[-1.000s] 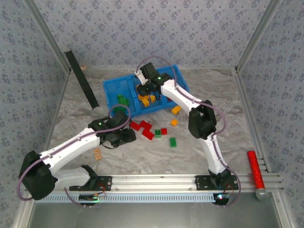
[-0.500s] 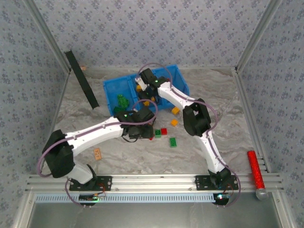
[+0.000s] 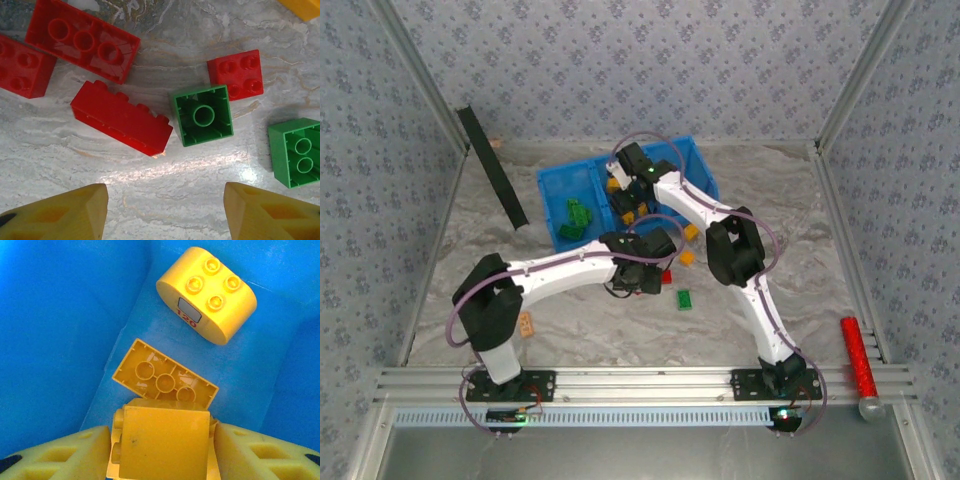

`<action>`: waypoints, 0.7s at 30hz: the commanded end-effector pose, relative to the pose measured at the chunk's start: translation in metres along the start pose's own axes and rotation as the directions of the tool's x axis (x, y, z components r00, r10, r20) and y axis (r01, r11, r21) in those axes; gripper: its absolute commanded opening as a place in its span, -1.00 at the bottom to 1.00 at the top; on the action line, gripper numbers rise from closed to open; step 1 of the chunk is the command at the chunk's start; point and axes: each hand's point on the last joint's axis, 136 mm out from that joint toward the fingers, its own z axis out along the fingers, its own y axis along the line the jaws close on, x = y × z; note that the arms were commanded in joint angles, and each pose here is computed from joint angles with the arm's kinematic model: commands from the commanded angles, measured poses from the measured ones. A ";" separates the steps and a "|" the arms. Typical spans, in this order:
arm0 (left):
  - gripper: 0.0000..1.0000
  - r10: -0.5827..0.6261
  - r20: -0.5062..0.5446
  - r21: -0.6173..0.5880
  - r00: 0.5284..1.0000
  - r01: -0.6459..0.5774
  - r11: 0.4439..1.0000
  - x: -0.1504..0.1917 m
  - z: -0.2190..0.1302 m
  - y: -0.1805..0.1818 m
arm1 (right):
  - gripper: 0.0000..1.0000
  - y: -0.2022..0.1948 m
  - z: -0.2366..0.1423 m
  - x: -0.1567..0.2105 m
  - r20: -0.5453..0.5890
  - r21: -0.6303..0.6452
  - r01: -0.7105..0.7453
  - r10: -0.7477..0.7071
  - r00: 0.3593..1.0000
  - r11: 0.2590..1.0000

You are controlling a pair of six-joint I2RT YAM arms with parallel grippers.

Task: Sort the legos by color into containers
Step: Place the lego in the container, then pick up the lego from the center of the table.

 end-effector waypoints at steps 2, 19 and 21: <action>0.24 0.022 0.046 0.024 0.999 -0.023 0.999 -0.015 -0.003 -0.016 | 0.19 0.000 -0.036 -0.020 0.062 -0.012 0.020 -0.019 0.998 1.000; 0.24 0.020 0.013 0.021 1.000 -0.021 1.000 -0.014 0.027 -0.030 | 0.16 -0.001 -0.084 -0.037 0.126 -0.007 0.020 -0.019 0.992 1.000; 0.24 0.025 0.011 0.019 1.000 -0.025 1.000 -0.014 0.029 -0.031 | 0.16 -0.001 -0.092 -0.039 0.138 -0.006 0.021 -0.020 0.990 1.000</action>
